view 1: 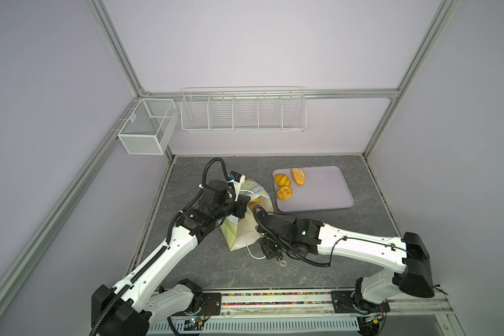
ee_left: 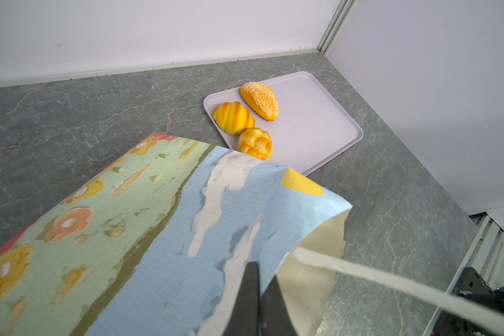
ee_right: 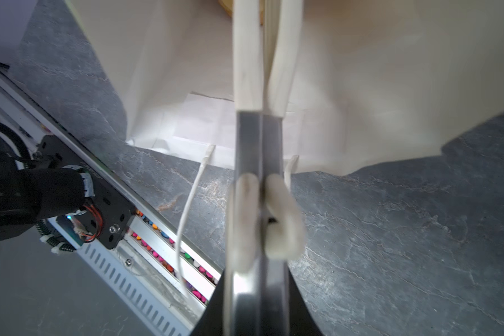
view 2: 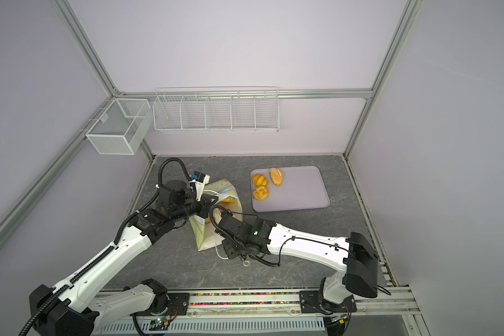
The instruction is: Take the fake bread out of the paper bag
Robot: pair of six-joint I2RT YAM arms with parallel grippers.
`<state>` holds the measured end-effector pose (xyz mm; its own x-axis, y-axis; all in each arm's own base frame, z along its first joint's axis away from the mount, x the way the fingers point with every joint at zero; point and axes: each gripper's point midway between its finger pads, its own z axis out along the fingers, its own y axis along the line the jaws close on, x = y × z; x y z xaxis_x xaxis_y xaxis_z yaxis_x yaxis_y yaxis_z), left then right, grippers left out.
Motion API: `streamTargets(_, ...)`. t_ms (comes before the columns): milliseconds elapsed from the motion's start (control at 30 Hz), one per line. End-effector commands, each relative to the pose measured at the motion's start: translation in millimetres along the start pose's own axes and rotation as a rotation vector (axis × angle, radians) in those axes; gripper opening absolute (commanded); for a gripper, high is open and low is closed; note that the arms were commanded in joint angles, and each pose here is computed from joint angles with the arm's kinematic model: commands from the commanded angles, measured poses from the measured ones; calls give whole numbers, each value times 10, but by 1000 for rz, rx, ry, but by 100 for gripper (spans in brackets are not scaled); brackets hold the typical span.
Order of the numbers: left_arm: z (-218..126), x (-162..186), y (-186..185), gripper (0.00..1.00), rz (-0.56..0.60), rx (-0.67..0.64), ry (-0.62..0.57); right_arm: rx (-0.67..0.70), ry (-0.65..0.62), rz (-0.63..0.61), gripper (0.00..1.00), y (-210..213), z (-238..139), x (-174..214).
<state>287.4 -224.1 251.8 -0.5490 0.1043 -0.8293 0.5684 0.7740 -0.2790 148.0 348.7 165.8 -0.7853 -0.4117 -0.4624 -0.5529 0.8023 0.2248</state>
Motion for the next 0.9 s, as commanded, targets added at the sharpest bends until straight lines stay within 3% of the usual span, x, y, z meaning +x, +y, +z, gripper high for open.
streamTargets(0,0,-46,-23,0,-23,3,-39,2,-18,37,20,-35,-107,20)
streamTargets(267,-58,-89,-100,0,-4,-8,-75,-104,33,134,18,107,-220,63)
streamTargets(533,-163,-253,-263,0,-7,18,-173,-179,65,255,20,328,18,-19)
streamTargets(867,-202,-142,-363,0,-42,84,-141,-210,35,375,29,386,147,-247)
